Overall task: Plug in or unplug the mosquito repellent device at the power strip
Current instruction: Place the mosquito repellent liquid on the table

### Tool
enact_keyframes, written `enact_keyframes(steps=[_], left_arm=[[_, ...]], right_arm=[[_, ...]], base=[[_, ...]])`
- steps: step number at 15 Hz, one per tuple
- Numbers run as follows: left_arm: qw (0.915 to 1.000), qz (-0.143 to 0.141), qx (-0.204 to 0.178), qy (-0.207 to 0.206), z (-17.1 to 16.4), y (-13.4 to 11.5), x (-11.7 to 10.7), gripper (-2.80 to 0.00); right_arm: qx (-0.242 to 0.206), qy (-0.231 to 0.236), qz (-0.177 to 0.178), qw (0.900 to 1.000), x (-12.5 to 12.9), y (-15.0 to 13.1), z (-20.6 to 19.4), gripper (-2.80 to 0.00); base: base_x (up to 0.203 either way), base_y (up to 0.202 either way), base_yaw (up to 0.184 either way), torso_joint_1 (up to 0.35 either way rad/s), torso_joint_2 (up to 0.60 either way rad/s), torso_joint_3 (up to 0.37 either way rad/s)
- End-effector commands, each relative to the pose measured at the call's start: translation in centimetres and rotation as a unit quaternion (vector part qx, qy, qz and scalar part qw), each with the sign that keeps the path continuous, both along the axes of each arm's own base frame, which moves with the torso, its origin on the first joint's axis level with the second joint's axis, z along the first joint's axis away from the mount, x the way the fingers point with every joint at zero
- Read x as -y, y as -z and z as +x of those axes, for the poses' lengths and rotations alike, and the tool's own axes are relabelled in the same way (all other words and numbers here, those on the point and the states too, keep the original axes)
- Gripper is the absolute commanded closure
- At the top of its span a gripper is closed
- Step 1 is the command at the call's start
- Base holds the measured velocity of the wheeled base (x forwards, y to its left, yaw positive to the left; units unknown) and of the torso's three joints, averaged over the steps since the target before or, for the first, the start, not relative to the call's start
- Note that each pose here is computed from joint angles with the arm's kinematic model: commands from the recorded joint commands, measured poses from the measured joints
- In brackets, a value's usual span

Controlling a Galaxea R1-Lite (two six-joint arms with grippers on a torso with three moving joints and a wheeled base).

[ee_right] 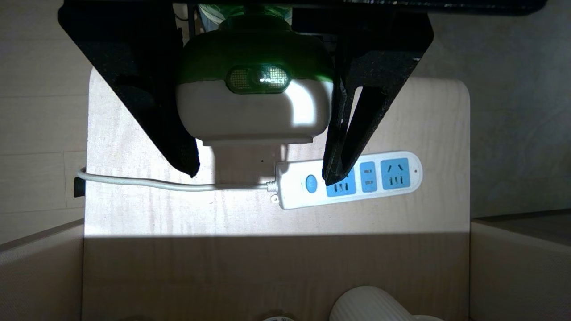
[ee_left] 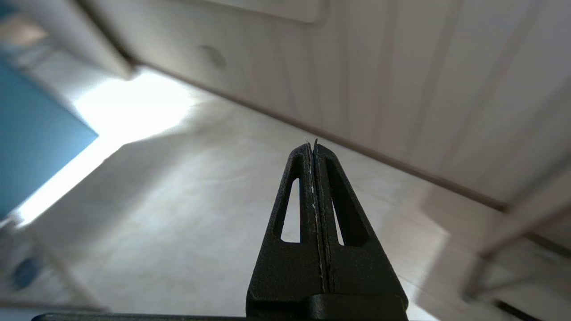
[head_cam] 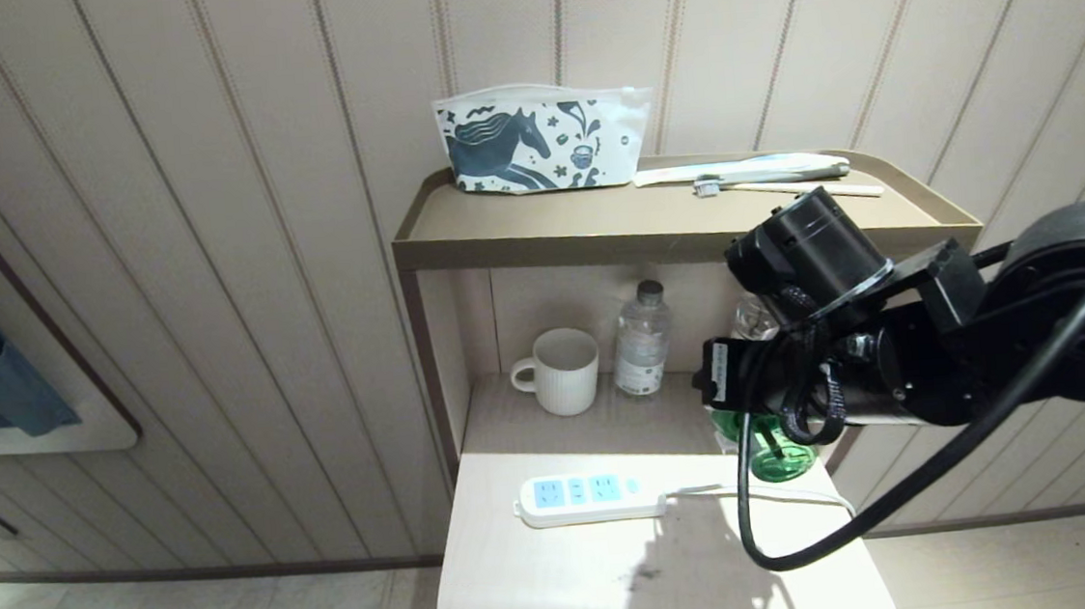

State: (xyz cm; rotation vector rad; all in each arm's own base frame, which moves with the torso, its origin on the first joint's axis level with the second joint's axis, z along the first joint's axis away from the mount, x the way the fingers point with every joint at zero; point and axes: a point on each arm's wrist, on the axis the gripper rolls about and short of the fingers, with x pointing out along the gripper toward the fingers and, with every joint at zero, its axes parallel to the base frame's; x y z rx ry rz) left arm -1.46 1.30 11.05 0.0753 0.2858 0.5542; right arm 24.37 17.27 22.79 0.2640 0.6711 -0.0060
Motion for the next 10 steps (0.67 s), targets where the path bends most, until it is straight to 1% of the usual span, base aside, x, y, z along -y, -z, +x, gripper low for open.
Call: enact_keyframes(steps=[1, 2, 3, 4, 5, 6, 7, 8, 9, 10], left_arm=[[0.9994, 0.009, 0.026, -0.019, -0.8, 0.8, 0.2, 0.0], [0.9987, 0.013, 0.05, 0.0, -1.4, 1.1, 0.2, 0.0], [0.9968, 0.021, 0.072, 0.029, -1.9, 1.4, 0.3, 0.0], [0.9939, 0.031, 0.084, 0.064, -2.3, 1.7, 0.4, 0.0], [0.9912, 0.037, 0.084, 0.095, -2.2, 1.8, 0.5, 0.0], [0.989, 0.036, 0.085, 0.116, -2.2, 1.9, 0.6, 0.0], [0.9843, 0.031, 0.09, 0.148, -2.1, 1.8, 0.7, 0.0], [0.9771, 0.024, 0.095, 0.189, -2.0, 1.9, 0.9, 0.0], [0.9719, 0.01, 0.089, 0.218, -1.7, 2.4, 1.0, 0.0], [0.964, -0.008, 0.087, 0.251, -1.6, 2.8, 1.2, 0.0]], right_arm=[[0.001, 0.002, 0.002, 1.0, 0.1, -0.1, -0.1, 0.0], [0.003, 0.002, 0.004, 1.0, 0.2, -0.3, -0.2, 0.0], [0.005, 0.002, 0.006, 1.0, 0.4, -0.5, -0.4, 0.0], [0.008, 0.003, 0.008, 1.0, 0.5, -0.7, -0.6, 0.0], [0.011, 0.003, 0.01, 1.0, 0.8, -0.9, -0.9, 0.0], [0.016, 0.004, 0.012, 1.0, 1.0, -1.2, -1.2, 0.0], [0.02, 0.005, 0.015, 1.0, 1.4, -1.5, -1.5, 0.0], [0.023, 0.005, 0.017, 1.0, 1.7, -1.7, -2.0, 0.0], [0.025, 0.005, 0.018, 1.0, 2.0, -1.9, -2.3, 0.0], [0.026, 0.005, 0.018, 0.999, 2.2, -1.9, -2.7, 0.0]], base=[[0.0, 0.0, 0.0, 0.0, 0.0, 0.0], [0.0, 0.0, 0.0, 0.0, 0.0, 0.0], [0.0, 0.0, 0.0, 0.0, 0.0, 0.0], [0.0, 0.0, 0.0, 0.0, 0.0, 0.0], [0.0, 0.0, 0.0, 0.0, 0.0, 0.0], [0.0, 0.0, 0.0, 0.0, 0.0, 0.0], [0.0, 0.0, 0.0, 0.0, 0.0, 0.0], [0.0, 0.0, 0.0, 0.0, 0.0, 0.0], [0.0, 0.0, 0.0, 0.0, 0.0, 0.0], [0.0, 0.0, 0.0, 0.0, 0.0, 0.0]])
